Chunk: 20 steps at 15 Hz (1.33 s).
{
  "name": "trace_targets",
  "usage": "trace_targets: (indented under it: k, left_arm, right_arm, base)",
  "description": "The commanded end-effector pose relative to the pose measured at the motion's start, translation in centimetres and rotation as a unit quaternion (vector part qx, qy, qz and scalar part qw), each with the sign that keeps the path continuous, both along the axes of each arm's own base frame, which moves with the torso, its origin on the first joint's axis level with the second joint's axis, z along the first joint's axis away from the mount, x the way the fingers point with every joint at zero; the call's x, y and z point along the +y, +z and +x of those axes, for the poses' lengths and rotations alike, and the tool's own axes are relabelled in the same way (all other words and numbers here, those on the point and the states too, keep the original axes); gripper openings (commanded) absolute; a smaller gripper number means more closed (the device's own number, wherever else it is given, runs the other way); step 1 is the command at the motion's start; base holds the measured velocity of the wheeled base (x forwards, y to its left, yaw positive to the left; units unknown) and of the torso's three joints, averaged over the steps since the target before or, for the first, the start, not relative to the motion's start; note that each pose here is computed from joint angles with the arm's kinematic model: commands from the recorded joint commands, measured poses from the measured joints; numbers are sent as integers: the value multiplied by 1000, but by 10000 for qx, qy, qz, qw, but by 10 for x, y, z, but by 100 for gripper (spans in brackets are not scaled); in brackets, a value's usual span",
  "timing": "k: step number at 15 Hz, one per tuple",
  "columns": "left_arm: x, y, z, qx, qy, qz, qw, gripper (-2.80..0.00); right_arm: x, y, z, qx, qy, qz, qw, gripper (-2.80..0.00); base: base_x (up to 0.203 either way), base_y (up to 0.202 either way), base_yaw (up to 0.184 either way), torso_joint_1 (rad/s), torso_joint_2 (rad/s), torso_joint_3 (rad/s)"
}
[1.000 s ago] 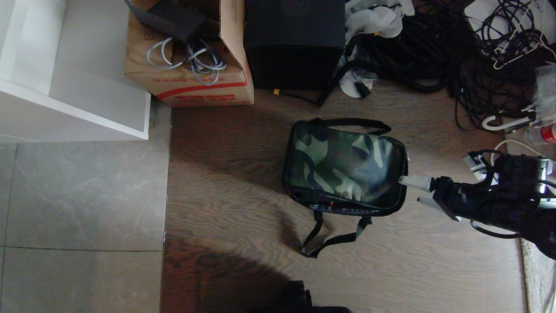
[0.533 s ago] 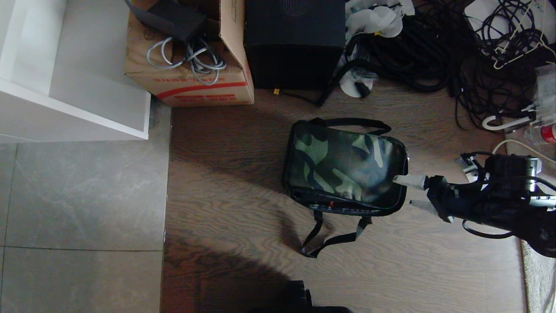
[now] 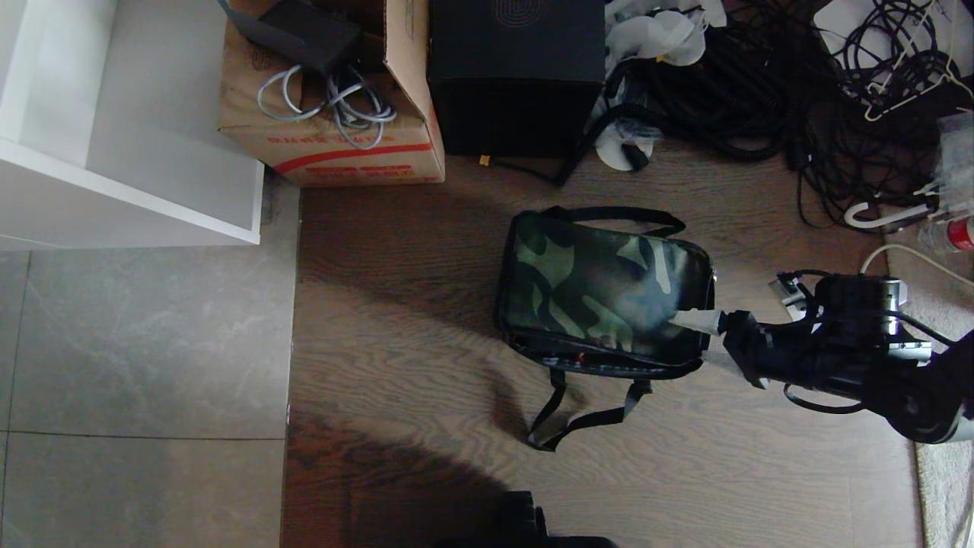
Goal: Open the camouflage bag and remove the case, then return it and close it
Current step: Open the top of the storage box
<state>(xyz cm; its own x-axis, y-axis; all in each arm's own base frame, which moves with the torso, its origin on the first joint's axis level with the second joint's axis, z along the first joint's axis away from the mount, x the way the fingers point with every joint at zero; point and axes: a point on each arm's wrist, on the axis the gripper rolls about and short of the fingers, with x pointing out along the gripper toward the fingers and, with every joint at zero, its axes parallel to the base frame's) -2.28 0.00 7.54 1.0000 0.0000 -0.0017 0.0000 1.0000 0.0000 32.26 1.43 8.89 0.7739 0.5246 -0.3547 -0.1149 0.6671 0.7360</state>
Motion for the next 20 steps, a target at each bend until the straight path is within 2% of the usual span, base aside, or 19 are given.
trace_targets:
  k: [1, 6, 9, 13, 18, 19, 20]
  left_arm:
    - [0, 0, 0, -1, 0, 0, 10000, -280]
    - [0, 0, 0, -1, 0, 0, 10000, -280]
    - [0, 0, 0, -1, 0, 0, 10000, -280]
    - [0, 0, 0, -7, 0, 0, 10000, -280]
    - [0, 0, 0, -5, 0, 0, 10000, -280]
    - [0, 0, 0, -5, 0, 0, 10000, -280]
    - [0, 0, 0, -1, 0, 0, 10000, -280]
  right_arm:
    - [3, -5, 4, -3, 47, 12, 10000, 0]
    - [11, -12, 17, -189, 3, -70, 9998, 0]
    - [24, -21, 26, -269, -181, -257, 9991, 0]
    - [23, -13, 19, -428, -68, -508, 9978, 0]
    - [26, -21, 26, -327, -304, -576, 9973, 0]
    - [27, -22, 26, -329, -290, -593, 9973, -221]
    - [27, -22, 26, -349, -281, -614, 9971, -280]
  base:
    - [0, 0, 0, 0, 0, 0]
    - [0, 0, 0, 0, 0, 0]
    - [0, 0, 0, 0, 0, 0]
    - [0, 0, 0, 0, 0, 0]
    - [0, 0, 0, 0, 0, 0]
    - [0, 0, 0, 0, 0, 0]
    - [0, 0, 0, 0, 0, 0]
